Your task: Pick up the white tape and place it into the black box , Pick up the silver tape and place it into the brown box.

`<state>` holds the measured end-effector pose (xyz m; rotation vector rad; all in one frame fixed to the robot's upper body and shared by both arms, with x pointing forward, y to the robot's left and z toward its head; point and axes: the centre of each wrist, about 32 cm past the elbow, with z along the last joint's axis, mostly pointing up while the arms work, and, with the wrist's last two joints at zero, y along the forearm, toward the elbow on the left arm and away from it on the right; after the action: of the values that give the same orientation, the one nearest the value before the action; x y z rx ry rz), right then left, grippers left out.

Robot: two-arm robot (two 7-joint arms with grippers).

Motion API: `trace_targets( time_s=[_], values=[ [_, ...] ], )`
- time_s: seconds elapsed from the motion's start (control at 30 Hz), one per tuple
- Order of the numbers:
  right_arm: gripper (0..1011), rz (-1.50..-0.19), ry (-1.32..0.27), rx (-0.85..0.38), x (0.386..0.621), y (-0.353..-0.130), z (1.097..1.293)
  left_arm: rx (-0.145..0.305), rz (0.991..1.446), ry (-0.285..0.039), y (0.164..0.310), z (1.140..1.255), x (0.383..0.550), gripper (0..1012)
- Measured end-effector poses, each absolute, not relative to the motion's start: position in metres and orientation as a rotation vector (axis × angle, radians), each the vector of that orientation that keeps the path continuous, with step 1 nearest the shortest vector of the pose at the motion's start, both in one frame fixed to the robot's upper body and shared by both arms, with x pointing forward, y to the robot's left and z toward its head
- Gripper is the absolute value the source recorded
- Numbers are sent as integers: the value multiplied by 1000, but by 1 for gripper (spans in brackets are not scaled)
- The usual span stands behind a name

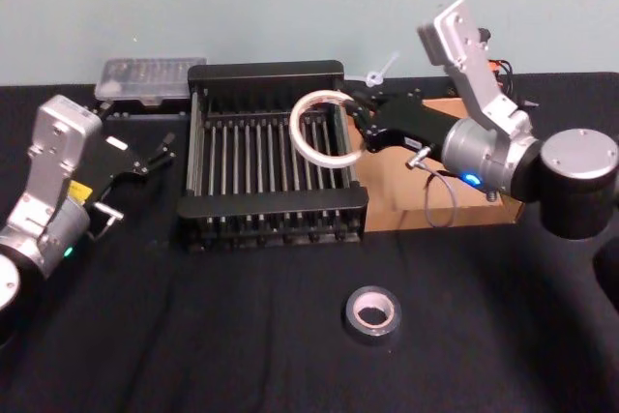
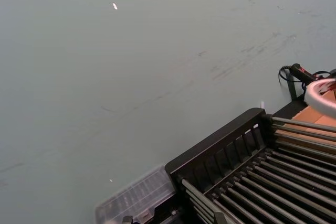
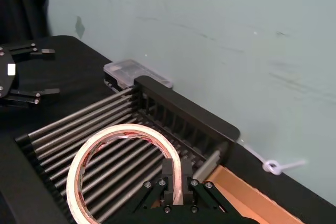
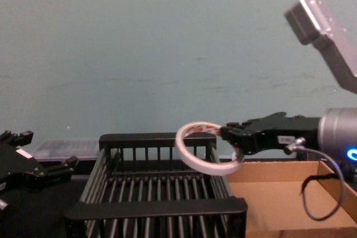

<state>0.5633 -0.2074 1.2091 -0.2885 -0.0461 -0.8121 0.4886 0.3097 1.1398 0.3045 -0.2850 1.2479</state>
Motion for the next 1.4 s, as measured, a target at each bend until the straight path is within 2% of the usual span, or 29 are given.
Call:
trace_targets(
  time_s=[0.4,0.97,1.03,1.27,1.33,1.37,1.4],
  values=[
    [97,-781,-26,-295,581,-185,1203,304,1248,-285,310,1140,489,1001],
    [97,-781,-29,-295,580,-186,1203,305,1248,-285,310,1140,489,1001],
    [126,-781,-29,-295,580,-186,1203,304,1248,-285,310,1140,489,1002],
    [346,-782,-29,-295,580,-186,1204,304,1248,-285,310,1140,489,1001],
    [374,-782,-29,-295,580,-186,1204,305,1248,-285,310,1140,489,1001],
    [443,-782,-29,-295,580,-186,1204,305,1248,-285,310,1140,489,1001],
    [461,-782,-29,-295,580,-186,1203,305,1248,-285,310,1140,489,1001]
  ],
)
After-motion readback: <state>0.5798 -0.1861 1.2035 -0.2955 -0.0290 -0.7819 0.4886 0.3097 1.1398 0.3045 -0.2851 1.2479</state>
